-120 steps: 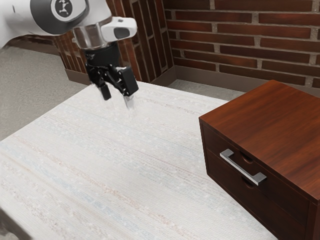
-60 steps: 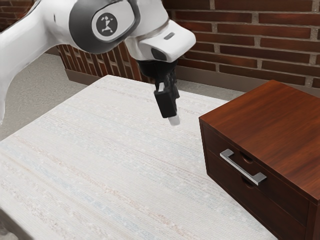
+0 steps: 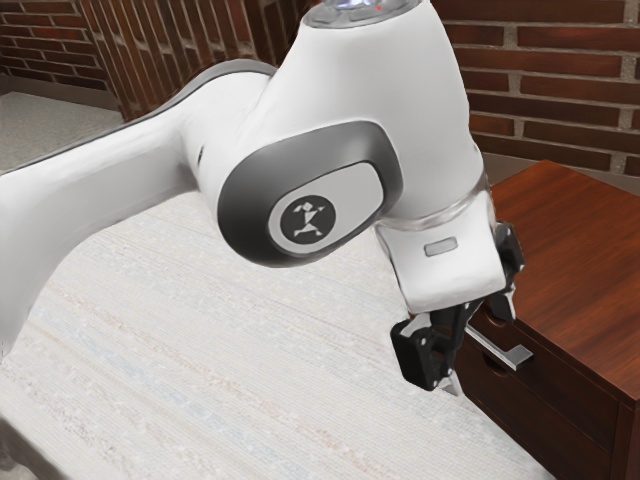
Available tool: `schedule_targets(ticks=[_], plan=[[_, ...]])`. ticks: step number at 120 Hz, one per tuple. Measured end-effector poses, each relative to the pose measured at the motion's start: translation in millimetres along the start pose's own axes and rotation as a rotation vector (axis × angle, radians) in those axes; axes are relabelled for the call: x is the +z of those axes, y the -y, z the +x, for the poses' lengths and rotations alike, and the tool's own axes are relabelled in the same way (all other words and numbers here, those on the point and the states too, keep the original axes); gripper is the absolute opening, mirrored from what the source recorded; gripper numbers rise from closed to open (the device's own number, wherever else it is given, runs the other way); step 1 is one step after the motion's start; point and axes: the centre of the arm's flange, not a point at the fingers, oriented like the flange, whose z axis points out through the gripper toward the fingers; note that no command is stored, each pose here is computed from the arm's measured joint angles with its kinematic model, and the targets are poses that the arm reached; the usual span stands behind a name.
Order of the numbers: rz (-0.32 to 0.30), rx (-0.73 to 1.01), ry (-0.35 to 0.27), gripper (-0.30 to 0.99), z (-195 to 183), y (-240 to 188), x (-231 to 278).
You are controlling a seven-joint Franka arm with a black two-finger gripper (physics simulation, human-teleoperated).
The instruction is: Pull the drawer handle with one arm to open the drawer
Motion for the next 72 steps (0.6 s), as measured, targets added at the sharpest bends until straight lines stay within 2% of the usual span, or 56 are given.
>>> schedule_targets(ticks=[11,25,32,53,72], plan=[[-0.002,0.038,-0.022,0.69,0,11,16],[0.018,-0.031,-0.021,0.69,-65,47,30],[0.032,-0.038,-0.023,0.69,-83,55,32],[0.048,0.049,-0.039,0.69,-67,57,39],[0.064,0.095,-0.05,0.69,-67,57,35]])
